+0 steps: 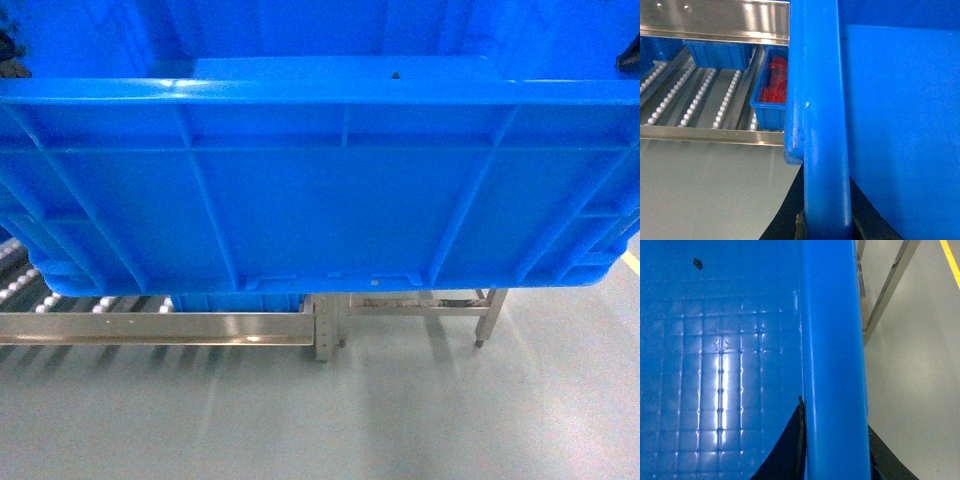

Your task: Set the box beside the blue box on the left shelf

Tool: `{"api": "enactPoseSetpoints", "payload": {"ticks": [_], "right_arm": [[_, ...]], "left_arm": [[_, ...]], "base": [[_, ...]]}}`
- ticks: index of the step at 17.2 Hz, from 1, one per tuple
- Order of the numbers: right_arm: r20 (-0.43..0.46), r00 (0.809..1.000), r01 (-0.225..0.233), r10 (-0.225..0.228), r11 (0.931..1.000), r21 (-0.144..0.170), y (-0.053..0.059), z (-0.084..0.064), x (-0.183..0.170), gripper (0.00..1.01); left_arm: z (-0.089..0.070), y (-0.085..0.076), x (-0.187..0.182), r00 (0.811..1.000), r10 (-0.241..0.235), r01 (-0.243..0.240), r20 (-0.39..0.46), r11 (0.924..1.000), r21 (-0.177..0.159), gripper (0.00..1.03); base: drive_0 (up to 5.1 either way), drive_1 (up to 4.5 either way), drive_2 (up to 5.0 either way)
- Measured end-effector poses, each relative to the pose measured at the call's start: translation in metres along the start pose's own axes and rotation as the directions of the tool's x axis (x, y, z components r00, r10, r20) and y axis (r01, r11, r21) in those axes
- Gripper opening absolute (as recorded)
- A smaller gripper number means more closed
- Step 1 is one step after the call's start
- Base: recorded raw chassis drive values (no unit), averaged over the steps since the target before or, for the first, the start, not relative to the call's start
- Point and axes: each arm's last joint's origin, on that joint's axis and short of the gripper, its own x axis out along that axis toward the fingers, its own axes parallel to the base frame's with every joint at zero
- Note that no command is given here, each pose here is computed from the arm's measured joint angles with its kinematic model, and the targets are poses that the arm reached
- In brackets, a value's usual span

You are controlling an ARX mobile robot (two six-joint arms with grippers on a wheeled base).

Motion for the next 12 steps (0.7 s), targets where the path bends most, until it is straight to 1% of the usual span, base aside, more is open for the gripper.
{"api": "enactPoseSetpoints", "payload": {"ticks": [12], "right_arm": [[0.001, 1.0, -0.001, 0.001, 1.0, 0.0, 0.0, 0.0001, 0.0001, 0.17]], "left_arm": [[-0.0001, 0.0, 0.0, 1.0, 0.0, 0.0, 0.0, 1.0, 0.0, 0.06]], "base": [[-5.0, 2.48, 2.5]]}}
